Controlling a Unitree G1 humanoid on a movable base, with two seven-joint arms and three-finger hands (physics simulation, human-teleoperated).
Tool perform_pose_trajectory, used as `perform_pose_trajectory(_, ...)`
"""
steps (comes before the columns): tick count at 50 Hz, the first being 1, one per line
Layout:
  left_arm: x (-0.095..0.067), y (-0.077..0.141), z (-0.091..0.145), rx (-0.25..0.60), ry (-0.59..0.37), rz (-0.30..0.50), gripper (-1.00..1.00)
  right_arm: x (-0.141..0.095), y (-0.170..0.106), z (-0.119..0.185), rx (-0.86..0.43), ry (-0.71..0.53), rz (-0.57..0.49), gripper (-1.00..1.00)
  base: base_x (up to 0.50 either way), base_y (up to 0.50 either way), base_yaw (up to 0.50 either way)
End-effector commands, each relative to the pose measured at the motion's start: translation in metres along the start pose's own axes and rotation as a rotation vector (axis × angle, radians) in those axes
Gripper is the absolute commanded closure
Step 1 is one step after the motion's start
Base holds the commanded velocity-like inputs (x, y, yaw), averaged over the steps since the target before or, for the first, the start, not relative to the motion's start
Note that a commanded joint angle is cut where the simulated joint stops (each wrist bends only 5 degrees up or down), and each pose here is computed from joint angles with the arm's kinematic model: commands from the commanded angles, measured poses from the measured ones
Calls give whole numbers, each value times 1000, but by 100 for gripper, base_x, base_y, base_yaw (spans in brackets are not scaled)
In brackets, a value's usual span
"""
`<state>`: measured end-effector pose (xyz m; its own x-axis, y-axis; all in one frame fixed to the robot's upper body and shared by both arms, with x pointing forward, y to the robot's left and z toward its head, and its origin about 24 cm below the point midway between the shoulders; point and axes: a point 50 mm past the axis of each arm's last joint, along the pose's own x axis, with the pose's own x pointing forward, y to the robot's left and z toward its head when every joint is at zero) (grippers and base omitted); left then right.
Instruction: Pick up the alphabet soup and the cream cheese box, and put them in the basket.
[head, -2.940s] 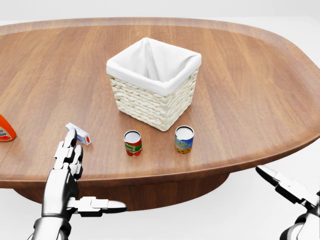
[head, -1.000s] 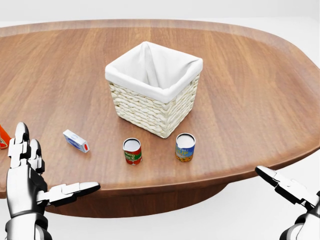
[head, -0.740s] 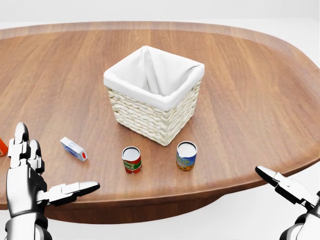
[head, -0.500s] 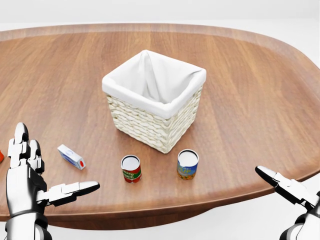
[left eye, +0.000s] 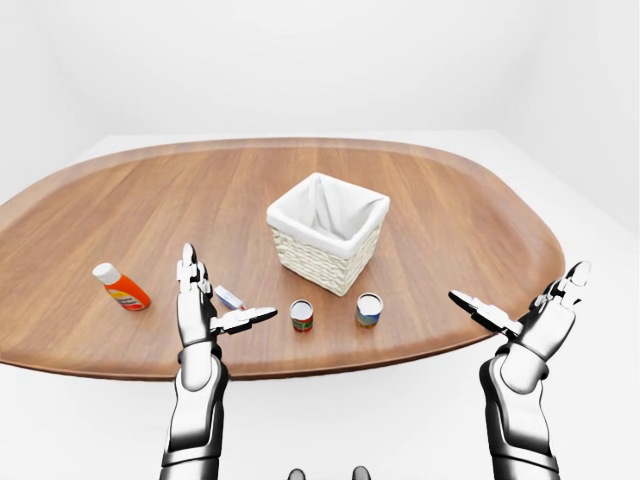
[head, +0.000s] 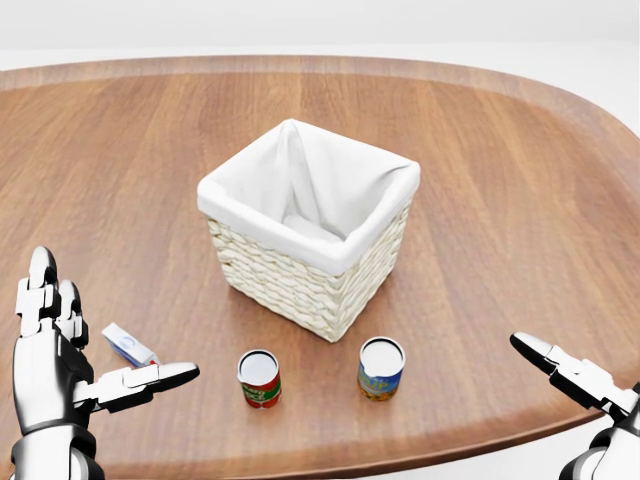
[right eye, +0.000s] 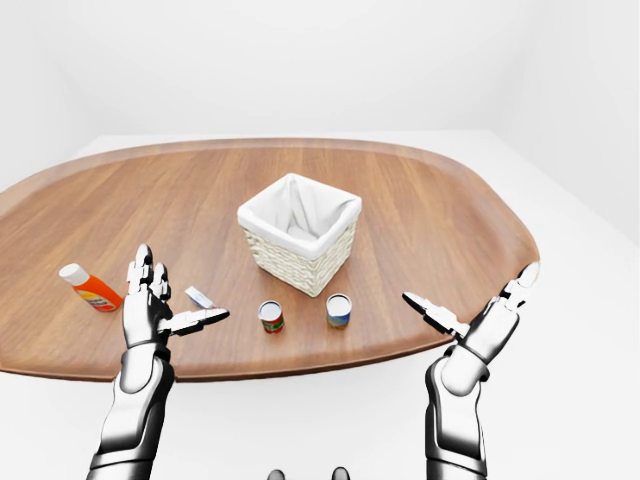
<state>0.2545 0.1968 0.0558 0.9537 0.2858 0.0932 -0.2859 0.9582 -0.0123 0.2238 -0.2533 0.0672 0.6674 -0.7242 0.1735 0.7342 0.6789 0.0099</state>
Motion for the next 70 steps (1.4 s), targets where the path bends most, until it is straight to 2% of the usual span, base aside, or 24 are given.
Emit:
perform_pose_trajectory(1,0,0,-2,2,1,3,-100,0,0,-1,-4,5,0,-100,20,0,0)
perform_pose_trajectory(70,0,1,-1,14,-1,10,-100,0,0,0,6,1,-2,-100,20,0,0)
